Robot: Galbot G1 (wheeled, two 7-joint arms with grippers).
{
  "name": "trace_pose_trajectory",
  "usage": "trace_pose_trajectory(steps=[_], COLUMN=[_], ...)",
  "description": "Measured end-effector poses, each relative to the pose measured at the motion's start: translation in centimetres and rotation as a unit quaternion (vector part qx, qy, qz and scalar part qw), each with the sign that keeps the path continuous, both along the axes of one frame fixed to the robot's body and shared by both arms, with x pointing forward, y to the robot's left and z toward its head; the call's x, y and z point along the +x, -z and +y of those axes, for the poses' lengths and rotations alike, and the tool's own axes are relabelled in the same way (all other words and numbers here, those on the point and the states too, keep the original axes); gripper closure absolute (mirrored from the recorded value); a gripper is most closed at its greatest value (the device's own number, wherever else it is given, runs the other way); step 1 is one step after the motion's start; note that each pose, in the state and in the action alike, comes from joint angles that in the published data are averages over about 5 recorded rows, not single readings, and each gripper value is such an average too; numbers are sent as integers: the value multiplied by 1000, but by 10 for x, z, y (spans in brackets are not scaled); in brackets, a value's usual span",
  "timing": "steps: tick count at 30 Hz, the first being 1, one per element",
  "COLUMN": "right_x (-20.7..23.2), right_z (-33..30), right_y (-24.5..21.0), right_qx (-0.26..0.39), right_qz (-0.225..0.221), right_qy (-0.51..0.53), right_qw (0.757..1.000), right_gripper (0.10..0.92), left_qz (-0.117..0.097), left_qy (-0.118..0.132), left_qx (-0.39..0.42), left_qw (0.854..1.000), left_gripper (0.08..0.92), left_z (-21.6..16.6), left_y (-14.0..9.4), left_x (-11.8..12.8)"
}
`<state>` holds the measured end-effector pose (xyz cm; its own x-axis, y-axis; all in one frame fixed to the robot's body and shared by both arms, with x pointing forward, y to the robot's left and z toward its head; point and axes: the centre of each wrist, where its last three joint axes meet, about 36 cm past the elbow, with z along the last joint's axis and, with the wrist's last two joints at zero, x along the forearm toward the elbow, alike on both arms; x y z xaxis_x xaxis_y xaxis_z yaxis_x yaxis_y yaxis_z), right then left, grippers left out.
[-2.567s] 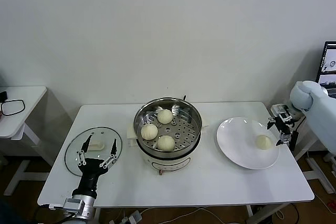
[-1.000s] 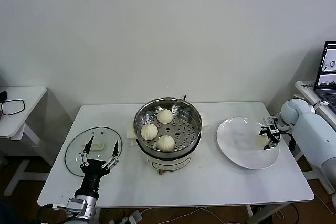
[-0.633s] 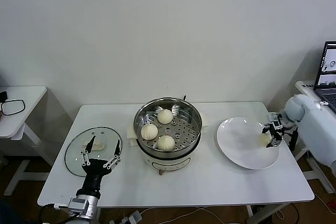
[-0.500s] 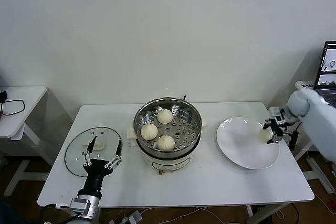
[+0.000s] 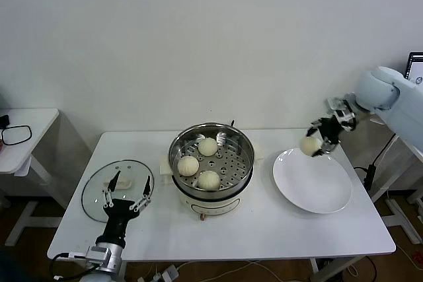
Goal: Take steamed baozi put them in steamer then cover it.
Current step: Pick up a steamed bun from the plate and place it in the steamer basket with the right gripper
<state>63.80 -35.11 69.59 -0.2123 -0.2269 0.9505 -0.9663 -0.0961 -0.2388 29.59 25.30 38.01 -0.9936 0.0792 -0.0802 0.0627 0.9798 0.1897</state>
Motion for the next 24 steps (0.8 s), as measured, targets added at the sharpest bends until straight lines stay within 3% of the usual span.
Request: trace_pose_trajectory(steps=[9, 24], right_x=[-7, 20], right_z=[87, 206], right_y=[-27, 5], right_qx=[10, -21], right_qz=[26, 58], right_qy=[-28, -72], right_qw=[999, 995], right_gripper=[318, 318], left_qz=[0, 3], left_qy=[4, -4], left_qx=[-4, -7], left_qw=[1000, 1000], left_gripper=[177, 177], left_z=[6, 17], left_y=[1, 1], left_x=[3, 3])
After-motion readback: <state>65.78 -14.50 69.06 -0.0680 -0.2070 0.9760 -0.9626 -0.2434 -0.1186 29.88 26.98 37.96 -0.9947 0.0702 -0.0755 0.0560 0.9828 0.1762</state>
